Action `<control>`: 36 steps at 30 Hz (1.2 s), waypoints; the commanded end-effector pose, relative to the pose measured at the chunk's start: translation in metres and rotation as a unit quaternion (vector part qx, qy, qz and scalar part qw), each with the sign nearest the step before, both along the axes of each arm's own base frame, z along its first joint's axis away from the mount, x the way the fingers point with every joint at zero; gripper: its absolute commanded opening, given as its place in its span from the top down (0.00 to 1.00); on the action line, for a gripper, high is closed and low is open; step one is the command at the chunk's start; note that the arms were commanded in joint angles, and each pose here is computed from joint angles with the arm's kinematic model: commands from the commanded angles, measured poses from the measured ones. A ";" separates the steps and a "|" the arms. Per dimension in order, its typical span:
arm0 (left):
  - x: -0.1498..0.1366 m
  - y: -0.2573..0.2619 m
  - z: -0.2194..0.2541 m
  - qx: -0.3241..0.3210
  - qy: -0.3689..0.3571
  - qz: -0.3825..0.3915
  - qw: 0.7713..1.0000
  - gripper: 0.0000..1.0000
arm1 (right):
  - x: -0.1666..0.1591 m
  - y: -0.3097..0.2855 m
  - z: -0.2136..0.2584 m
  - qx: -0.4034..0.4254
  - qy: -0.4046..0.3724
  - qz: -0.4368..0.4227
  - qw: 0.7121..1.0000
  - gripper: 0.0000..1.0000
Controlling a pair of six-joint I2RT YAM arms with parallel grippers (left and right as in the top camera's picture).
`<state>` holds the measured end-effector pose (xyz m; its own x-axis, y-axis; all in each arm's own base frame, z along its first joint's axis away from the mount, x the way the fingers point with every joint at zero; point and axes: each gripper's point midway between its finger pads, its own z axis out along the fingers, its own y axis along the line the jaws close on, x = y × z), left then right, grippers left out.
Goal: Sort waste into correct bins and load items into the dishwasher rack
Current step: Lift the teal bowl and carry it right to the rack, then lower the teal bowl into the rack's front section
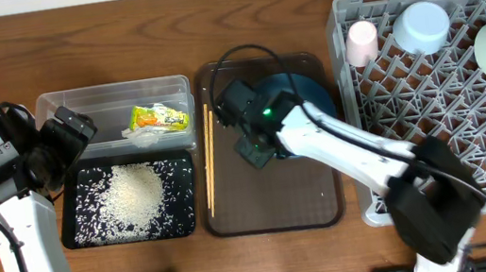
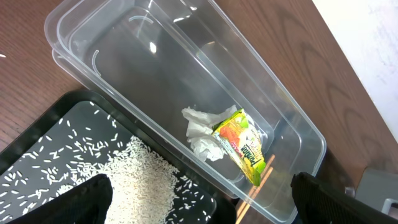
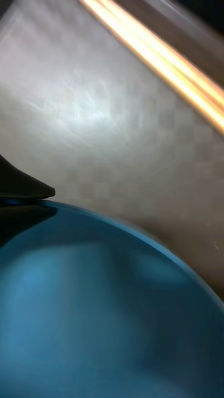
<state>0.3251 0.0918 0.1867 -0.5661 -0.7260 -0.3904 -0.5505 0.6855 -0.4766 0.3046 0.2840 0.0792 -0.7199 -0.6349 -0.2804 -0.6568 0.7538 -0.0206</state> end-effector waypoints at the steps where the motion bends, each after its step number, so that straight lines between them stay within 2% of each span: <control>1: 0.002 0.003 0.005 0.002 -0.005 0.005 1.000 0.05 | 0.011 -0.002 0.108 0.066 -0.108 0.010 0.992 0.99; 4: 0.002 0.003 0.005 0.001 -0.005 0.005 1.000 0.05 | 0.013 -0.040 0.165 0.074 -0.173 -0.027 0.982 0.99; 7: 0.002 0.003 0.005 0.001 -0.005 0.005 1.000 0.05 | 0.004 -0.083 0.212 0.108 -0.206 -0.060 0.971 0.99; 12: 0.002 0.003 0.005 0.001 -0.005 0.005 1.000 0.05 | -0.023 -0.152 0.252 0.175 -0.204 -0.124 0.955 0.99; 15: 0.002 0.003 0.005 0.001 -0.005 0.005 1.000 0.05 | -0.038 -0.171 0.262 0.232 -0.177 -0.145 0.945 0.99; 20: 0.002 0.003 0.005 0.001 -0.005 0.005 1.000 0.05 | -0.055 -0.174 0.273 0.318 -0.138 -0.108 0.932 0.99; 28: 0.002 0.003 0.005 0.001 -0.005 0.005 1.000 0.05 | -0.045 -0.178 0.255 0.389 -0.082 -0.099 0.912 0.99; 33: 0.002 0.003 0.005 0.001 -0.005 0.005 1.000 0.05 | -0.040 -0.172 0.237 0.459 -0.028 -0.073 0.885 0.99; 36: 0.002 0.003 0.005 0.002 -0.005 0.005 1.000 0.05 | -0.032 -0.181 0.218 0.460 -0.009 -0.094 0.883 0.99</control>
